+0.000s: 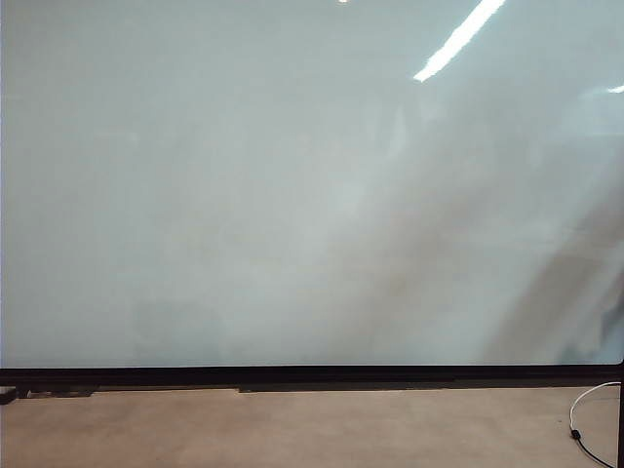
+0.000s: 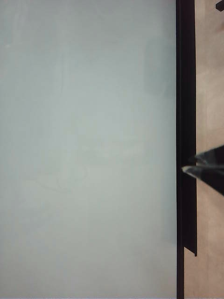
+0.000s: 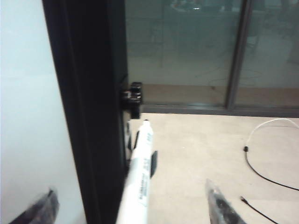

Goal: Pick up the pen on the shelf to the right of the whiteboard and draw a check mark.

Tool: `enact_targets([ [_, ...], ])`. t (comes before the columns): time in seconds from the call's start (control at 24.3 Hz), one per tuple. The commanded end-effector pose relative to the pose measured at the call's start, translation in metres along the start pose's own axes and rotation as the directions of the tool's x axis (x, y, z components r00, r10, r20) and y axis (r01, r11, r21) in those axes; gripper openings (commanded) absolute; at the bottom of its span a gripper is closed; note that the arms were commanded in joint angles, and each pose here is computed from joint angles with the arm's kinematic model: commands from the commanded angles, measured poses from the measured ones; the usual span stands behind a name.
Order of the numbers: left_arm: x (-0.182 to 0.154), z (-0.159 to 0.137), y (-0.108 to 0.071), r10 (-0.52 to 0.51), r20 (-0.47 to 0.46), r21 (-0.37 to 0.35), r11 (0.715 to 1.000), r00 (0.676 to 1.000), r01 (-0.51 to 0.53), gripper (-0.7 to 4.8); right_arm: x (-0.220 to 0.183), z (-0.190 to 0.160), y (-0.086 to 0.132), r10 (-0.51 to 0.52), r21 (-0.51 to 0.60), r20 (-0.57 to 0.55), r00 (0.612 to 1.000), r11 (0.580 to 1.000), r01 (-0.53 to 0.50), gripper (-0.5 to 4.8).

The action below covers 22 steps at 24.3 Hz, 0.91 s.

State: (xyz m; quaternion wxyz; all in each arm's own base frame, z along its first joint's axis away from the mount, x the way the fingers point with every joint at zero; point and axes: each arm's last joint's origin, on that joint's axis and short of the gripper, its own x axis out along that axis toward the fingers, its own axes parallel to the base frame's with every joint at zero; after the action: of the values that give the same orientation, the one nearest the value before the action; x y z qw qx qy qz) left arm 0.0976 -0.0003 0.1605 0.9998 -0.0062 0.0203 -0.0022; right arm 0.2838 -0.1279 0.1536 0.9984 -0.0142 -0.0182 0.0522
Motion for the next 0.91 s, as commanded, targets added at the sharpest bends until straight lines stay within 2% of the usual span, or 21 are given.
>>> enact_targets([
  [0.04, 0.000, 0.002, 0.000, -0.001, 0.015, 0.005, 1.000, 1.000, 0.001, -0.05, 0.006, 0.000, 0.004, 0.016, 0.000, 0.013, 1.000, 1.000, -0.016, 4.14],
  [0.66, 0.000, 0.002, 0.000, -0.001, 0.014, 0.005, 1.000, 1.000, 0.001, -0.04, 0.016, -0.008, 0.005, -0.026, 0.007, 0.006, 1.000, 1.000, 0.026, 4.08],
  [0.91, 0.000, 0.002, 0.000, -0.001, 0.015, 0.005, 1.000, 1.000, 0.001, -0.04, 0.020, -0.005, 0.003, -0.017, 0.010, 0.012, 1.000, 1.000, 0.017, 3.86],
])
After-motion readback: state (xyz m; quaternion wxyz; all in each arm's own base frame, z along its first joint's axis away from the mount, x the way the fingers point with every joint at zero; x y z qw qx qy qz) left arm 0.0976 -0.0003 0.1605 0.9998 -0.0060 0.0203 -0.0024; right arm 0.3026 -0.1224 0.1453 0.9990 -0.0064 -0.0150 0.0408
